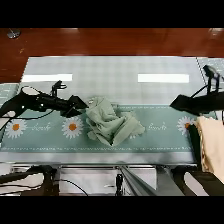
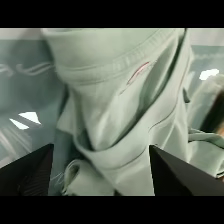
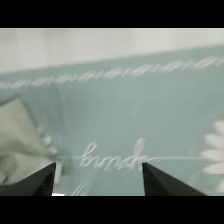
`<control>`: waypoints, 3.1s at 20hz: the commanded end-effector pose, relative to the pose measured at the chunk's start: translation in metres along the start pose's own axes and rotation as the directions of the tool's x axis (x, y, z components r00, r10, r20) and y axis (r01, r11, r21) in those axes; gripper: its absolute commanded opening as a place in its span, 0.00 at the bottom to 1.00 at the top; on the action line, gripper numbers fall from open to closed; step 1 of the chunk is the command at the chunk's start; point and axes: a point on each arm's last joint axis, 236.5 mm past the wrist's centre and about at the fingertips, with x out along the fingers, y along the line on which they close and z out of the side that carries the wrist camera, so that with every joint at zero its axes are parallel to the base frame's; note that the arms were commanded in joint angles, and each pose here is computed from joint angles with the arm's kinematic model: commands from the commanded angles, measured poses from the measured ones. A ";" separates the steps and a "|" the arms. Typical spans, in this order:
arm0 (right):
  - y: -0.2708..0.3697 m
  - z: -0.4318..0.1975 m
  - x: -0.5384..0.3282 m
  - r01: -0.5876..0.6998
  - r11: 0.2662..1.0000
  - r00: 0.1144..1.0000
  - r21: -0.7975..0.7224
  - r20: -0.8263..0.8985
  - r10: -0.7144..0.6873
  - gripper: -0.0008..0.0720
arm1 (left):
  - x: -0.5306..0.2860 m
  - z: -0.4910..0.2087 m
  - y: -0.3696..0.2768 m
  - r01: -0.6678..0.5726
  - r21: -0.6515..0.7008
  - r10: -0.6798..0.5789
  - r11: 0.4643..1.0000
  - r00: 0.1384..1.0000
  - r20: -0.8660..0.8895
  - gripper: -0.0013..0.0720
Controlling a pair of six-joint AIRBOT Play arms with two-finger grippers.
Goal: Fold the shirts.
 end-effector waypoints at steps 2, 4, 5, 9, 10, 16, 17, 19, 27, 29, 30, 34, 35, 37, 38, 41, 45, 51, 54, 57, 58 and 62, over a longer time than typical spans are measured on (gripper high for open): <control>0.029 -0.061 0.044 -0.101 0.995 0.988 0.003 -0.119 0.100 0.86 | 0.033 -0.021 -0.033 0.125 0.094 -0.108 0.988 0.979 -0.171 0.97; 0.043 -0.071 0.055 -0.109 0.994 0.986 -0.012 -0.126 0.107 0.86 | 0.039 -0.020 -0.048 0.139 0.150 -0.109 0.979 0.975 -0.196 0.37; 0.052 -0.075 0.058 -0.117 0.993 0.985 -0.026 -0.129 0.113 0.86 | 0.037 -0.011 -0.056 0.148 0.214 -0.111 0.966 0.978 -0.176 0.05; 0.092 -0.117 0.065 -0.160 0.981 0.964 -0.110 -0.233 0.131 0.86 | 0.019 0.020 -0.085 0.154 0.305 -0.125 0.940 0.986 -0.110 0.04; 0.103 -0.132 0.068 -0.171 0.977 0.954 -0.126 -0.268 0.132 0.86 | 0.016 0.025 -0.089 0.152 0.320 -0.126 0.935 0.987 -0.099 0.04; 0.165 -0.197 0.098 -0.234 0.959 0.922 -0.160 -0.350 0.167 0.86 | 0.002 0.065 -0.076 0.087 0.254 -0.102 0.963 0.994 0.044 0.04; 0.178 -0.201 0.102 -0.260 0.957 0.916 -0.131 -0.346 0.202 0.86 | -0.002 0.068 -0.073 0.087 0.243 -0.103 0.966 0.993 0.054 0.04; 0.203 -0.200 0.113 -0.314 0.947 0.909 -0.067 -0.309 0.279 0.86 | -0.006 0.068 -0.071 0.093 0.236 -0.107 0.967 0.993 0.047 0.04; 0.225 -0.164 0.158 -0.342 0.933 0.925 0.113 -0.134 0.356 0.60 | 0.002 0.056 -0.078 0.104 0.253 -0.109 0.962 0.994 0.007 0.04; 0.232 -0.156 0.154 -0.369 0.929 0.922 0.042 -0.111 0.371 0.07 | 0.000 0.054 -0.080 0.108 0.256 -0.112 0.961 0.994 0.004 0.04; 0.240 -0.147 0.148 -0.392 0.920 0.916 -0.014 -0.097 0.389 0.04 | -0.002 0.054 -0.082 0.108 0.261 -0.114 0.959 0.993 0.008 0.04; 0.248 -0.049 0.089 -0.394 0.900 0.916 -0.187 -0.002 0.401 0.04 | -0.049 0.071 -0.124 0.137 0.341 -0.182 0.930 0.978 0.105 0.04; 0.242 -0.017 0.064 -0.371 0.901 0.920 -0.226 0.040 0.389 0.04 | -0.072 0.078 -0.145 0.146 0.384 -0.217 0.912 0.964 0.151 0.04; 0.232 0.047 -0.005 -0.325 0.895 0.916 -0.305 0.134 0.379 0.04 | -0.129 0.090 -0.194 0.137 0.493 -0.297 0.859 0.918 0.263 0.04; 0.230 0.072 -0.050 -0.315 0.882 0.905 -0.350 0.169 0.390 0.04 | -0.163 0.095 -0.218 0.111 0.543 -0.332 0.833 0.884 0.329 0.04; 0.216 0.103 -0.187 -0.232 0.837 0.879 -0.496 0.261 0.399 0.04 | -0.279 0.086 -0.295 -0.033 0.680 -0.451 0.733 0.724 0.521 0.04; 0.212 0.084 -0.323 -0.085 0.800 0.798 -0.593 0.440 0.411 0.04 | -0.387 -0.006 -0.382 -0.239 0.795 -0.605 0.557 0.539 0.586 0.04; 0.203 0.008 -0.370 -0.012 0.764 0.763 -0.645 0.488 0.425 0.04 | -0.400 -0.138 -0.389 -0.473 0.786 -0.563 0.399 0.550 0.617 0.04; 0.186 -0.016 -0.356 -0.010 0.777 0.806 -0.630 0.455 0.379 0.04 | -0.386 -0.151 -0.337 -0.540 0.681 -0.360 0.495 0.586 0.726 0.04; 0.175 -0.034 -0.337 -0.033 0.786 0.848 -0.617 0.399 0.349 0.04 | -0.371 -0.146 -0.282 -0.563 0.575 -0.211 0.594 0.580 0.787 0.04; 0.175 -0.036 -0.332 -0.051 0.792 0.852 -0.609 0.388 0.353 0.04 | -0.357 -0.144 -0.268 -0.549 0.576 -0.188 0.606 0.604 0.774 0.04; 0.175 -0.034 -0.279 -0.171 0.801 0.896 -0.573 0.248 0.369 0.04 | -0.275 -0.116 -0.191 -0.395 0.559 -0.069 0.729 0.770 0.634 0.04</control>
